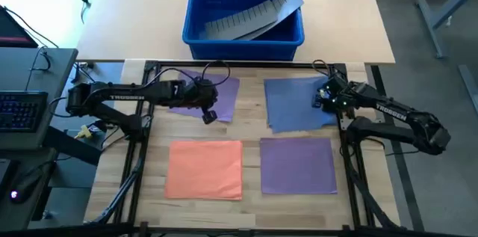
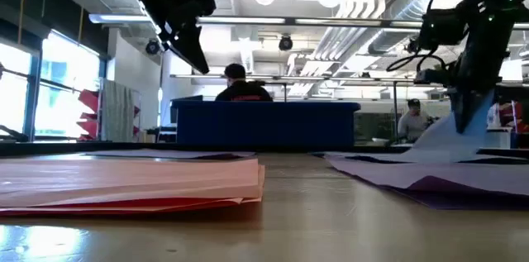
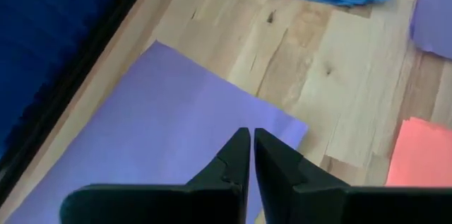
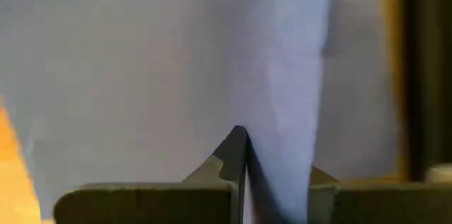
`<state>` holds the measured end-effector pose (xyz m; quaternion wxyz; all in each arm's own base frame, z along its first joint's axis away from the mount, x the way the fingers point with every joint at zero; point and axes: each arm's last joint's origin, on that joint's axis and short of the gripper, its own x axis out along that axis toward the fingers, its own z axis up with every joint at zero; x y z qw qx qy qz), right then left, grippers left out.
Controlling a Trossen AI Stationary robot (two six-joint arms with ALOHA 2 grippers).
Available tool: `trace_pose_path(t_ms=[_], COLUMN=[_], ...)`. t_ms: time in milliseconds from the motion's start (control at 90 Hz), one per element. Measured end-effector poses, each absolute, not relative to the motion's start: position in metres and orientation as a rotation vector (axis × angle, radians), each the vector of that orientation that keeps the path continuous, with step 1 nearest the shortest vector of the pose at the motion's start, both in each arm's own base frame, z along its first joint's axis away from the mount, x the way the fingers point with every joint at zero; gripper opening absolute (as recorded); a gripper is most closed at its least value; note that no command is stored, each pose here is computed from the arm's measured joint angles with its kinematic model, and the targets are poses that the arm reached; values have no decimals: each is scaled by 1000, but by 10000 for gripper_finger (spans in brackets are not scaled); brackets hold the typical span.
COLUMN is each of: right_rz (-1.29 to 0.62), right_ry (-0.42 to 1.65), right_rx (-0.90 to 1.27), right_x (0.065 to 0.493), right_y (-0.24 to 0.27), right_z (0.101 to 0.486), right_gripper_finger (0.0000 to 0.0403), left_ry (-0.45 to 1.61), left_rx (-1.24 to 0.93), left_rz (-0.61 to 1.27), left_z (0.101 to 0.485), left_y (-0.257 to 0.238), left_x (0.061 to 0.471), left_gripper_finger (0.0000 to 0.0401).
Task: Organize paper
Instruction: Stack the blue paper on top of the blue paper
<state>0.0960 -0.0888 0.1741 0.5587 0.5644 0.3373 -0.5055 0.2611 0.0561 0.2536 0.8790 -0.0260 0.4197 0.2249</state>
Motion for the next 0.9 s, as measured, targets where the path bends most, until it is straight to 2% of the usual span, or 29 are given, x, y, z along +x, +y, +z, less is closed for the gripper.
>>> trace_pose_path(t_ms=[222,611,900], right_rz=[-1201,-1261,-1238], right_ry=[679,720,744], right_rx=[1345,1315,1267], right_x=[100,91,91], right_y=[-94,-96,-97], right_z=[167,166,167], right_gripper_finger=[0,0,0], left_ry=[893,896,896], left_rx=[-65,-54,-54], left_rz=[444,426,426], left_z=[250,250,250], left_y=[56,56,56], left_x=[263,264,264], left_gripper_finger=[0,0,0])
